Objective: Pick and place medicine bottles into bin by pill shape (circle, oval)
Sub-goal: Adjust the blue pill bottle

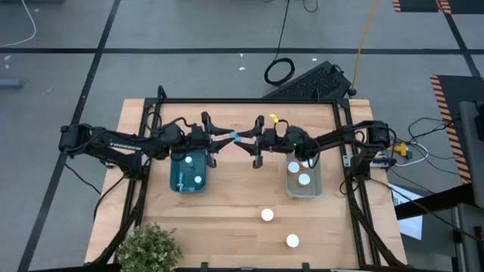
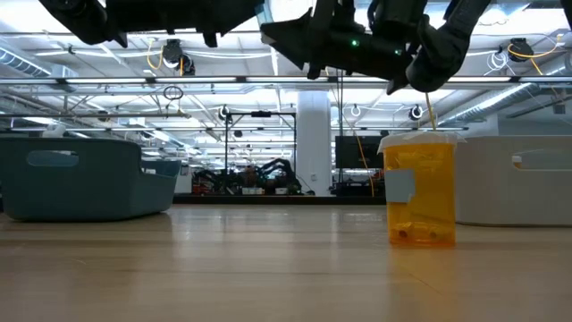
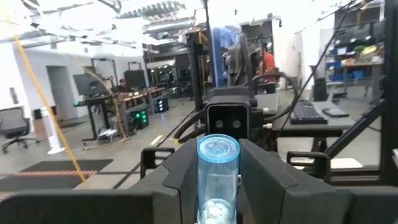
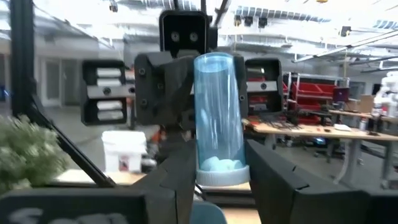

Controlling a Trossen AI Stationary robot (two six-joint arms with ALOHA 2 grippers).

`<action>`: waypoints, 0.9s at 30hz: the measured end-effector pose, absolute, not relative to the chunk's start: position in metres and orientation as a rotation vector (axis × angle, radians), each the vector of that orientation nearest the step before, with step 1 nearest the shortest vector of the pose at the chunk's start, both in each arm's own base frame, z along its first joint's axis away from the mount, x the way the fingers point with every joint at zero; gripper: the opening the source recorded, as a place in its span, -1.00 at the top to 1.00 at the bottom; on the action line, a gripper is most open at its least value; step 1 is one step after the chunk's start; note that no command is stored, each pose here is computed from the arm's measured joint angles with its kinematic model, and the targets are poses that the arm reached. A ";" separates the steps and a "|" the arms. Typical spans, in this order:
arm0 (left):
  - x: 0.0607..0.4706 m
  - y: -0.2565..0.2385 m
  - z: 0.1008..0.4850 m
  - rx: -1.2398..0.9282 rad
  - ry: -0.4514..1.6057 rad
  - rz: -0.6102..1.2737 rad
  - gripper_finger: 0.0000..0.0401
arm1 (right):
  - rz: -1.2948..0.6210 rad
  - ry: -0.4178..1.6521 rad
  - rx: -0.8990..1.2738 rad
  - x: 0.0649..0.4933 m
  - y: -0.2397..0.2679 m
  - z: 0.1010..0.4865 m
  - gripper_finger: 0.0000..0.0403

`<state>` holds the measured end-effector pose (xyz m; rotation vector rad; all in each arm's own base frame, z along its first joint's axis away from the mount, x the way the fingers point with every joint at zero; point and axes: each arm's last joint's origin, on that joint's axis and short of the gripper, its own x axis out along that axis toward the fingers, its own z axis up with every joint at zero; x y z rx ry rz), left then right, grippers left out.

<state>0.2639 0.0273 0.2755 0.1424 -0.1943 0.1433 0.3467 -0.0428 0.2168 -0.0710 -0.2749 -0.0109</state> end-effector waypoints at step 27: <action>0.222 0.118 0.295 -0.427 0.219 0.515 -0.50 | -0.112 -0.211 0.444 0.333 -0.095 0.221 0.45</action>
